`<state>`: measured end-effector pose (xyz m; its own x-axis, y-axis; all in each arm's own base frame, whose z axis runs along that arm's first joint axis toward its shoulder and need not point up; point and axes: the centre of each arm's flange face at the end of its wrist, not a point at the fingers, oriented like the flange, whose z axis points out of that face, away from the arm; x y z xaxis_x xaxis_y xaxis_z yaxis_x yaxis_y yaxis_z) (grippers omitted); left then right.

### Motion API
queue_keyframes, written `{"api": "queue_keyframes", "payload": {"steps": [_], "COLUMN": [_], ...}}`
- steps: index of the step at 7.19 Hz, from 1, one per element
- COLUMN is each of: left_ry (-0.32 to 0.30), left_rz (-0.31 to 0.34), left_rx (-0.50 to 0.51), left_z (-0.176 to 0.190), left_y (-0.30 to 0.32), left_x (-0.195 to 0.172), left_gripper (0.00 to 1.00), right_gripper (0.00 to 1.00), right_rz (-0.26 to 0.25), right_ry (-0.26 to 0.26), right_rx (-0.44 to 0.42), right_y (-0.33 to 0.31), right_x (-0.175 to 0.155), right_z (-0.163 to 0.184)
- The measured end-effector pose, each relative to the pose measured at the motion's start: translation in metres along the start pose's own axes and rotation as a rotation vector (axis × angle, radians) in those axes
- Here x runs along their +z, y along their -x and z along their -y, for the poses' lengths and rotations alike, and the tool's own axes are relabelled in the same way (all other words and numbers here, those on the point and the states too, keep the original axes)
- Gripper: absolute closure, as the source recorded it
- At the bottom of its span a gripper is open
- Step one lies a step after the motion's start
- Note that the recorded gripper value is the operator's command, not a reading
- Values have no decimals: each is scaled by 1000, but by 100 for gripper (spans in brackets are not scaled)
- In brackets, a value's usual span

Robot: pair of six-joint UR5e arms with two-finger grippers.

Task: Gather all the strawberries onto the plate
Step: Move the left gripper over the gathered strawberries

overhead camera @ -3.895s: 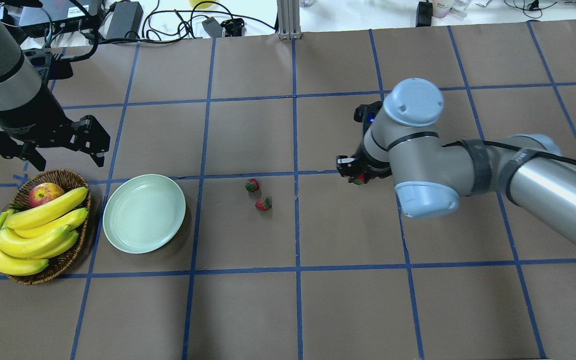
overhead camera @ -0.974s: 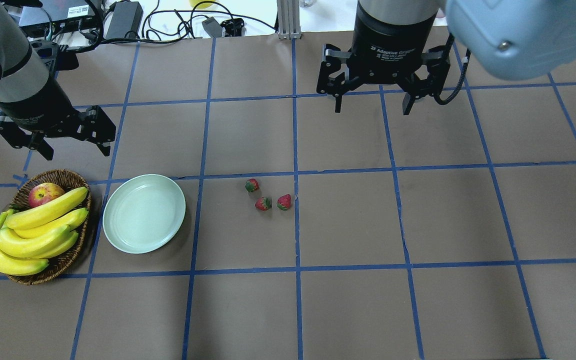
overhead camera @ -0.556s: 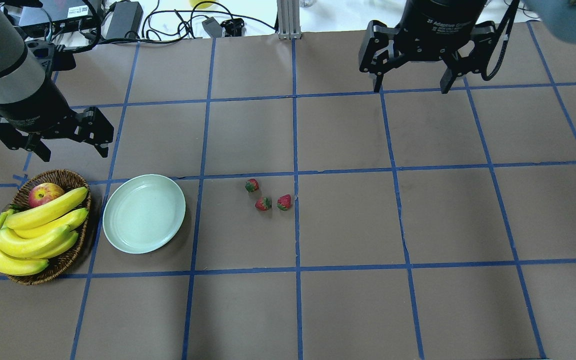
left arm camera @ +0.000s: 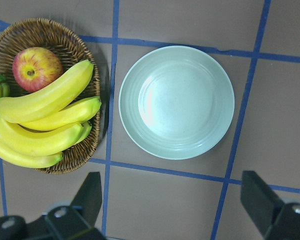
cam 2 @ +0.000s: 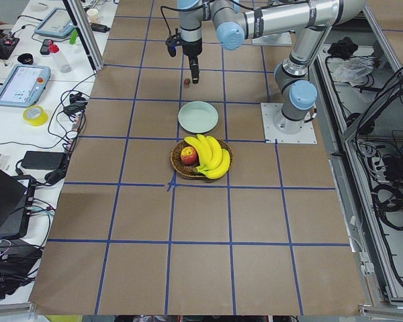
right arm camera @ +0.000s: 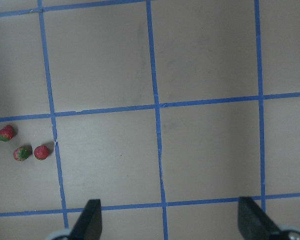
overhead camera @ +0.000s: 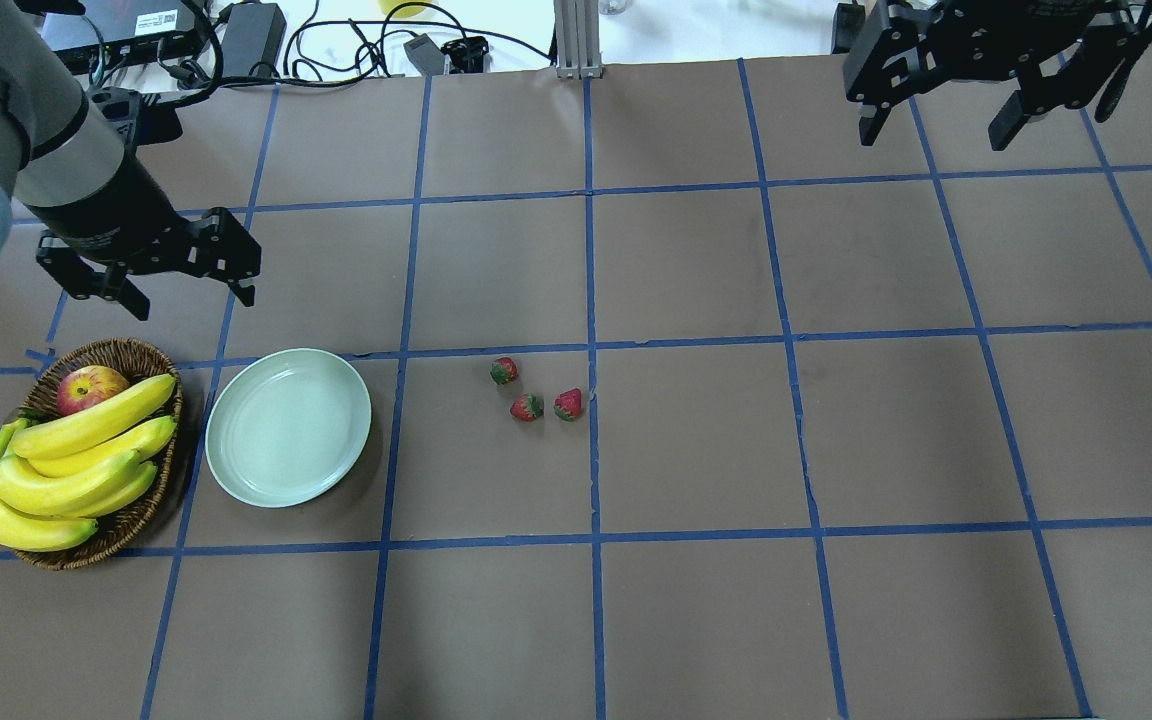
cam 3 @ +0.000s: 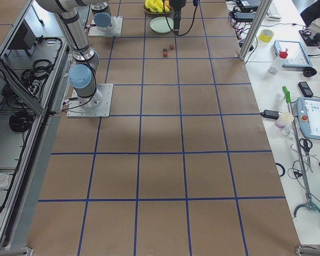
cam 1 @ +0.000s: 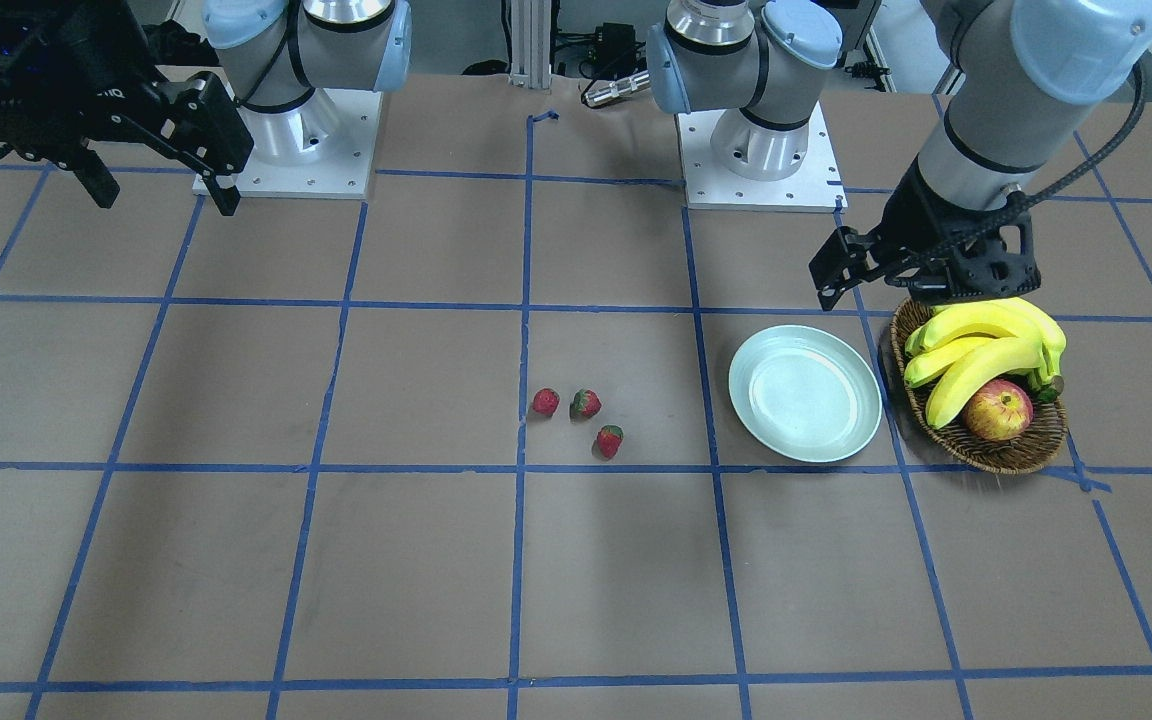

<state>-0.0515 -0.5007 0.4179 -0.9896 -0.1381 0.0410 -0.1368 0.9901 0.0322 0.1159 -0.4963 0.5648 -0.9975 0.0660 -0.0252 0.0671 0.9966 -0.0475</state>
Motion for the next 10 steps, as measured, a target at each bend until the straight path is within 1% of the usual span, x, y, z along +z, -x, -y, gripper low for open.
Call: {"api": "queue_keyframes", "payload": {"steps": [1,2,3,4,5,7,9,10], "left_ry": [-24,-48,-69,-80,-78,-52,-30,-6], "left_rz": [-64,-92,-104,-107,-106,-102,-99,-94], "left_rx": [12,20,30,56,84,123,160,173], "left_z": [14,25,32,35,38,44,44,39], "left_y": [-18,-42,-67,-90,-109,-134,-155,-162], "left_x": [16,36,63,90,116,162,200,218], "left_gripper": [0,0,0,0,0,0,0,0], "right_gripper": [0,0,0,0,0,0,0,0], "right_rz": [4,6,8,11,15,17,7,4], "right_ry": [-8,-54,-108,-143,-154,-147,-147,-148], "right_rx": [-19,-29,-32,-28,-18,-6,-8,-10], "right_y": [-2,-2,-2,3,12,29,30,30], "right_x": [10,22,32,35,37,45,45,45], "right_z": [-3,-4,-4,-6,-9,-13,-14,-14]}}
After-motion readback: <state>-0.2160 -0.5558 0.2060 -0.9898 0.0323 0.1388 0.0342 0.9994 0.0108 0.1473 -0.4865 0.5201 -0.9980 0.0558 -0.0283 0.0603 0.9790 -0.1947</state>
